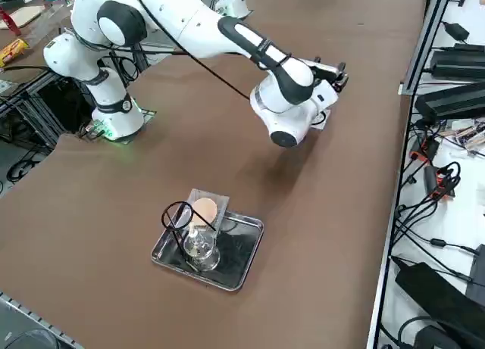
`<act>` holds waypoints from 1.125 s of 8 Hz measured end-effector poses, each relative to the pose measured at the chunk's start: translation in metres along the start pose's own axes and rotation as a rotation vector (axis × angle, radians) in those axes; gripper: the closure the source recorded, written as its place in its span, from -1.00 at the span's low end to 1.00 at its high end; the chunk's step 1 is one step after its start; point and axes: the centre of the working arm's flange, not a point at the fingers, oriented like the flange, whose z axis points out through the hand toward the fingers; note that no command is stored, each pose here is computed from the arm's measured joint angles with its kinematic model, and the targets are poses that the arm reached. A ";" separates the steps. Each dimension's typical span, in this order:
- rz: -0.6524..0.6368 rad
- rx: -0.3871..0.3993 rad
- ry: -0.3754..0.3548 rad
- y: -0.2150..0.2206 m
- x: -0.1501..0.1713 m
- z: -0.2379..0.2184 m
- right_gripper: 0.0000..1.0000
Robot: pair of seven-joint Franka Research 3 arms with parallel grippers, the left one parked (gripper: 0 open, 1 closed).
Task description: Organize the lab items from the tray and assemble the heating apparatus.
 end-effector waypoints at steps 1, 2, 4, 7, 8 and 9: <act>0.019 0.000 -0.025 0.003 0.006 -0.008 -0.90; 0.038 -0.001 -0.062 0.006 0.015 -0.020 -0.90; 0.075 -0.008 -0.157 0.014 0.043 -0.051 -0.90; 0.140 -0.007 -0.290 0.020 0.089 -0.107 -0.91; 0.163 -0.008 -0.331 0.021 0.103 -0.126 -0.91; 0.188 -0.013 -0.372 0.021 0.114 -0.144 -0.91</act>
